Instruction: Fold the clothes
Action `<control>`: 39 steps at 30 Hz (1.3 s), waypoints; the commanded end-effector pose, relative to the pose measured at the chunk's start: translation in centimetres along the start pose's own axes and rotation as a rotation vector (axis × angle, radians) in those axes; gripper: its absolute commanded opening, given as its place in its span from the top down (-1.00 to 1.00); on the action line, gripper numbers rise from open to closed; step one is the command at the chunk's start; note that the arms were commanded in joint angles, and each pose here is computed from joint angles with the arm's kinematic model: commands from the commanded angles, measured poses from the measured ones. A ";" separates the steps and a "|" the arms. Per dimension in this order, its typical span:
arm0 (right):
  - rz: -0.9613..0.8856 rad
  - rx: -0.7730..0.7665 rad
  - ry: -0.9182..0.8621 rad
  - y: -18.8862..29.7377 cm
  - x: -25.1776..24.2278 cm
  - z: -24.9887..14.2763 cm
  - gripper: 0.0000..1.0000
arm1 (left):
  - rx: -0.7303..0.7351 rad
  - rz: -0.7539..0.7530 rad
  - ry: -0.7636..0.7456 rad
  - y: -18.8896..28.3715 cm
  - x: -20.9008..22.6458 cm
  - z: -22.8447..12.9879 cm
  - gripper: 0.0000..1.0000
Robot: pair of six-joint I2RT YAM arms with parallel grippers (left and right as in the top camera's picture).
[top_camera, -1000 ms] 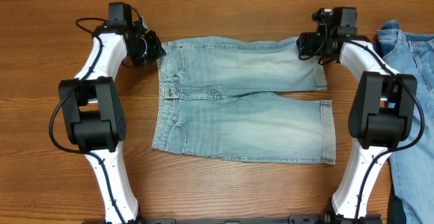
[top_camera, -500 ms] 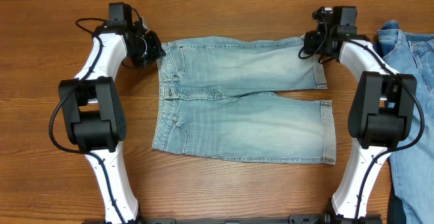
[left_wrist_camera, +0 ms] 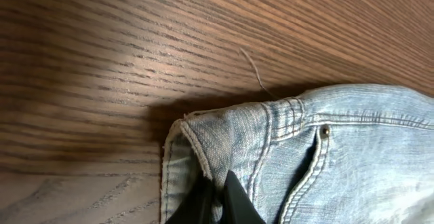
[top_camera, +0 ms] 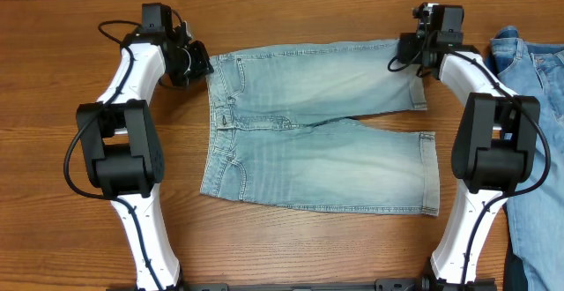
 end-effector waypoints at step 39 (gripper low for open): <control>-0.104 0.395 -0.229 7.7 -0.3 -5.0 0.92 | 0.131 0.349 -0.290 -2.6 -5.1 -0.1 0.92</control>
Point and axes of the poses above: each gripper's point midway between its finger pads, its own y axis back along the fingers, its own x axis along the line the jaws close on, z = x × y, the point moved 9 cm from there along y, back along the fingers, and after that the axes turned 11 degrees about -y, right-handed, at the moved point
